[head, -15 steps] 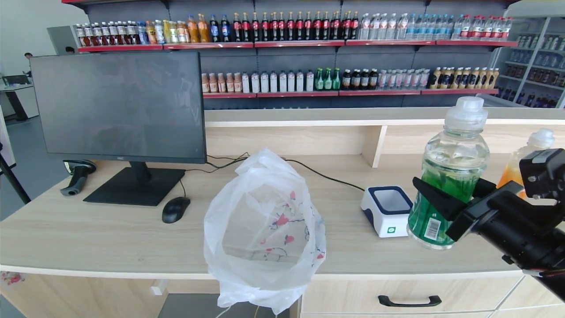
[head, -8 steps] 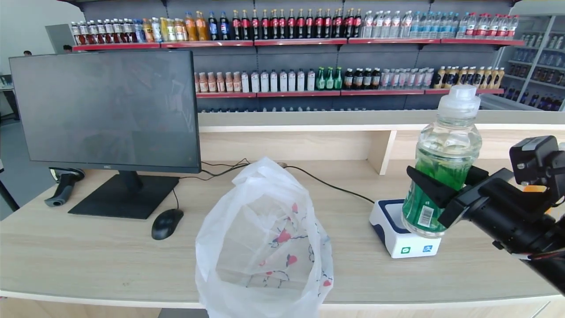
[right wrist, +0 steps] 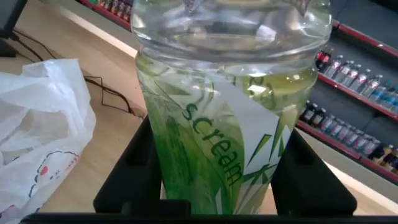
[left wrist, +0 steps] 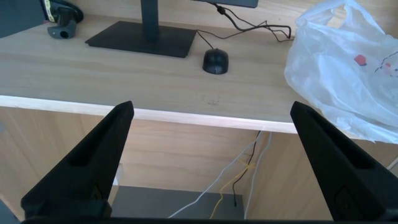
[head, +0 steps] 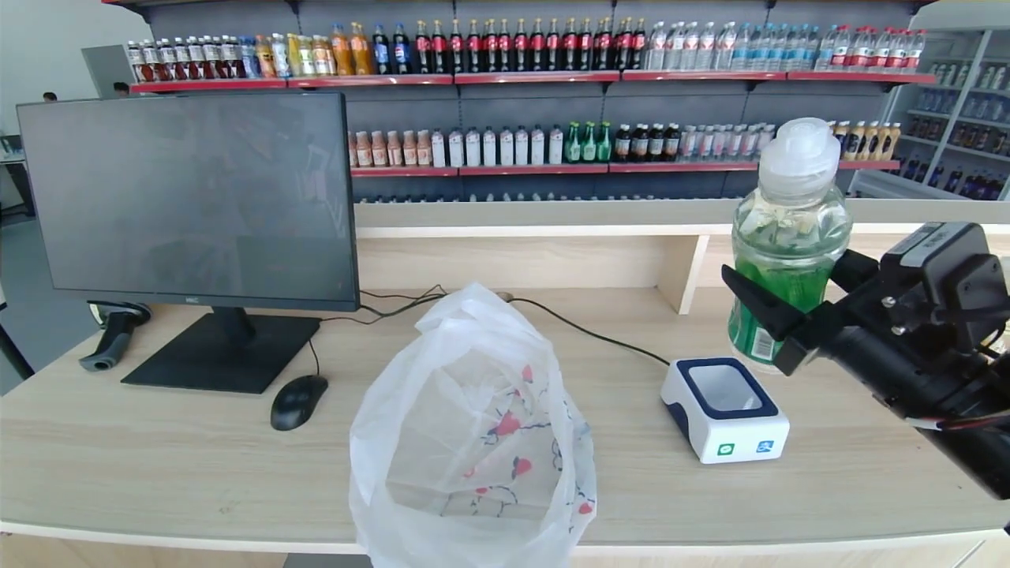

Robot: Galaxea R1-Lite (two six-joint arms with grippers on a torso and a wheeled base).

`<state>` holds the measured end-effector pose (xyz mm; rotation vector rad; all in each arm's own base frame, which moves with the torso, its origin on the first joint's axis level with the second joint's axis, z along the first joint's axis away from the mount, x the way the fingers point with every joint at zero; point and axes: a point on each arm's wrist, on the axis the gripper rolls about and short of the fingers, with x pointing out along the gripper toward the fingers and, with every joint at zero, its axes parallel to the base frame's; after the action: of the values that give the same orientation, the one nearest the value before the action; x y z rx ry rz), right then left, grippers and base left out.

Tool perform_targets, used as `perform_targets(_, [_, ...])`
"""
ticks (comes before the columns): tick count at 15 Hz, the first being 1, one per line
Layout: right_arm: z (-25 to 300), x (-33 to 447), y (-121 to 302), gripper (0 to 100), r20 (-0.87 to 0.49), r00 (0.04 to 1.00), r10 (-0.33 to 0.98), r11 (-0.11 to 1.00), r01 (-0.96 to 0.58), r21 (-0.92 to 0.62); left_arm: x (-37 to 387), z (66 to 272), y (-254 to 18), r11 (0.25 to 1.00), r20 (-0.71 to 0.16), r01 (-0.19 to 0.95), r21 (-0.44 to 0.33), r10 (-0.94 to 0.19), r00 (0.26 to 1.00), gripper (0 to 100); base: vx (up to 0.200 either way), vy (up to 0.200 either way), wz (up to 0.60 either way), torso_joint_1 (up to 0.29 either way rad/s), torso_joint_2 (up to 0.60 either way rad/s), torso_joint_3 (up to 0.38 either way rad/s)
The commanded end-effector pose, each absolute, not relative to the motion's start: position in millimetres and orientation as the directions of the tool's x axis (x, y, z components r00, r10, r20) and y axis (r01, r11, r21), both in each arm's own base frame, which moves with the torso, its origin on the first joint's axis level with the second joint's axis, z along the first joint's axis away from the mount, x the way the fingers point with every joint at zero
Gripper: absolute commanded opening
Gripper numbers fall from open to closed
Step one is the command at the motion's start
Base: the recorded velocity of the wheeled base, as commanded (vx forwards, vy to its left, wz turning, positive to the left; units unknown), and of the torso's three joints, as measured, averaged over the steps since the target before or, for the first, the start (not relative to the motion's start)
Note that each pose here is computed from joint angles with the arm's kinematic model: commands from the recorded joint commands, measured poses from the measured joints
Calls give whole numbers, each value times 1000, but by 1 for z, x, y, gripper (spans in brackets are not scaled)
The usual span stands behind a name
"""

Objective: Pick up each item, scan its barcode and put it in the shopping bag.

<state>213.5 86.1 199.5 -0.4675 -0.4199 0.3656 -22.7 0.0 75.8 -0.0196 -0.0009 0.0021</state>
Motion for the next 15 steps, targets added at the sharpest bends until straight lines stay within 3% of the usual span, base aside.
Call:
perform_targets(1, [203, 218, 88, 0, 324, 845, 426, 827, -218, -518, -23, 76, 0, 1000, 2, -3, -20, 3, 1000, 100, 0, 0, 0, 0, 0, 0])
perform_targets(9, [190, 232, 99, 0, 316, 826, 467, 683, -109, -723, -23, 76, 0, 1000, 0, -3, -25, 3, 1000, 100, 0, 0, 0, 0, 0, 0])
perform_targets(11, [180, 237, 94, 0, 277, 816, 508, 576, -83, -813, -23, 76, 0, 1000, 0, -3, -25, 3, 1000, 100, 0, 0, 0, 0, 0, 0])
perform_targets(15, [160, 226, 79, 0, 186, 857, 481, 482, -82, -872, -23, 76, 0, 1000, 0, -5, -26, 5, 1000, 100, 0, 0, 0, 0, 0, 0])
